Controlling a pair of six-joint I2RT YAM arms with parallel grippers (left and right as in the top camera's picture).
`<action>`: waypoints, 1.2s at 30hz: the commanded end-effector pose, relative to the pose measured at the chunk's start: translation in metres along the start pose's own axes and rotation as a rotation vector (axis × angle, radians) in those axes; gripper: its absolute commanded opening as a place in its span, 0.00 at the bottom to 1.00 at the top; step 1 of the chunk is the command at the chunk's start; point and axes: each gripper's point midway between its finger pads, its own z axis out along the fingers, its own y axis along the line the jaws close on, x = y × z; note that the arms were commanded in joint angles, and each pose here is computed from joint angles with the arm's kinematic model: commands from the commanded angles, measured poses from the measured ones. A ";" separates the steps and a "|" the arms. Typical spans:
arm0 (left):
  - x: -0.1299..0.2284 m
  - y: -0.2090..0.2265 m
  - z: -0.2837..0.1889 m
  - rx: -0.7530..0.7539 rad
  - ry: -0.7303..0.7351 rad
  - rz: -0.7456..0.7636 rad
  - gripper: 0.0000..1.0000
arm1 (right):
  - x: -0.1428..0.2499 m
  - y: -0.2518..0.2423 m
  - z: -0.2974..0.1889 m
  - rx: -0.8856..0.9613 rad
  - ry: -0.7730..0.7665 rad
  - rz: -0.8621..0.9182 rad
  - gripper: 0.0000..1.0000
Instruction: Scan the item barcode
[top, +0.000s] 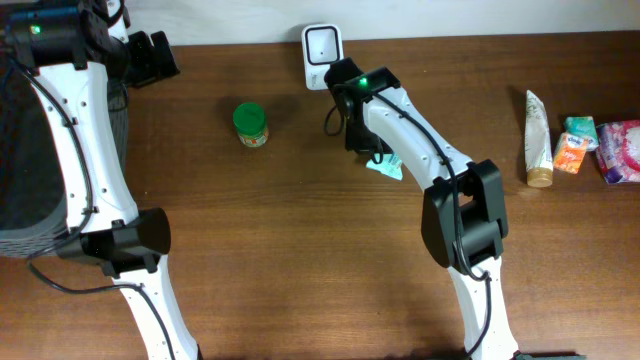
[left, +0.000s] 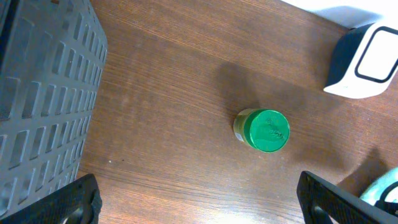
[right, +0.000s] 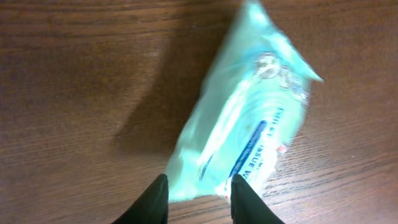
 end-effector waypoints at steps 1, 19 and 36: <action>-0.004 0.001 -0.019 -0.001 -0.047 -0.002 0.99 | -0.004 -0.003 -0.015 0.006 -0.041 0.013 0.41; -0.004 0.001 -0.019 -0.001 -0.047 -0.003 0.99 | -0.011 -0.018 0.058 0.147 -0.024 0.113 0.58; -0.004 0.001 -0.019 -0.001 -0.047 -0.003 0.99 | 0.013 -0.067 0.002 0.276 0.138 0.051 0.63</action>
